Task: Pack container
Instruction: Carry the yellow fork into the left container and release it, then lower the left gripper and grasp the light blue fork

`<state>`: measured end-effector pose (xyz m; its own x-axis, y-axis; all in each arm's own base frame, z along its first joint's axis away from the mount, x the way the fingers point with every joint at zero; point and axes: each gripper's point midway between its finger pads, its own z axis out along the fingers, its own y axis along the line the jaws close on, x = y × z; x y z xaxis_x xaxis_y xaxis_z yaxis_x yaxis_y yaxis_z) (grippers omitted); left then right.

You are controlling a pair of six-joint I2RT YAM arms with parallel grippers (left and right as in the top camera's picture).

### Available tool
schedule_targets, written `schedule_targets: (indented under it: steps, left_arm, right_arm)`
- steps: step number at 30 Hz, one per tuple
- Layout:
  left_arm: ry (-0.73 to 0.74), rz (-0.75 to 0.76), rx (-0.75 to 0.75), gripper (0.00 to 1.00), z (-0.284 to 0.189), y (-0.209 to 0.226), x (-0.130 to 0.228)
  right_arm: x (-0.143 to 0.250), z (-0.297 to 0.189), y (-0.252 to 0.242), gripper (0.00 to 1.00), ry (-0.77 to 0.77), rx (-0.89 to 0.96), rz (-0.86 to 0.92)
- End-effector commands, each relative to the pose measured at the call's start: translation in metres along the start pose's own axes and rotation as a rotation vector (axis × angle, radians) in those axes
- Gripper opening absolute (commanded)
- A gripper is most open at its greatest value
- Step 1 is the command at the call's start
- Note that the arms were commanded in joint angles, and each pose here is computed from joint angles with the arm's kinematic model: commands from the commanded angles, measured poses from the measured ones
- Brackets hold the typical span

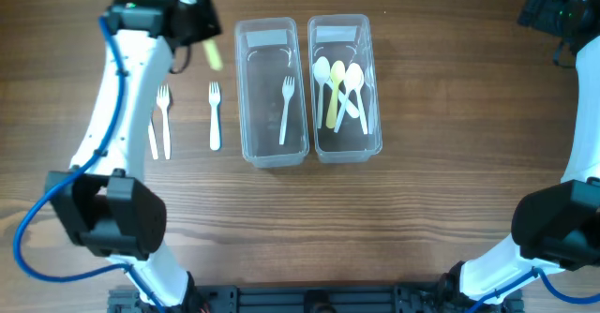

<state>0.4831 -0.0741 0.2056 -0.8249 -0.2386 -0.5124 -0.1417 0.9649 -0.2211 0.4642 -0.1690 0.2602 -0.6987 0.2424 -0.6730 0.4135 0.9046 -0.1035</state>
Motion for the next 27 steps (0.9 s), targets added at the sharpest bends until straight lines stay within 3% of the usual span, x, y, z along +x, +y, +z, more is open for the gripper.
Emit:
schedule_targets:
  steps: [1,8,11,16,24,27]
  left_arm:
    - [0.128,0.01,0.069,0.04,0.023,-0.041,0.039]
    - [0.243,0.092,0.068,0.07,0.053,-0.073,0.083]
    - [0.261,0.101,0.062,0.32,0.059,-0.076,0.089]
    - [0.2,0.087,0.004,0.48,0.05,-0.057,0.071]
    - [0.1,-0.037,-0.057,0.49,-0.002,0.005,0.028]
    - [0.133,-0.094,-0.121,0.48,-0.013,0.04,0.031]
  right_arm:
    - [0.001,0.004,0.0,1.0,0.004,0.015,-0.011]
    - [0.001,0.005,0.0,1.0,0.005,0.015,-0.011]
    - [0.001,0.004,0.0,1.0,0.004,0.015,-0.011]
    - [0.001,0.005,0.0,1.0,0.005,0.015,-0.011]
    - [0.001,0.004,0.0,1.0,0.004,0.015,-0.011]
    - [0.001,0.004,0.0,1.0,0.004,0.015,-0.011]
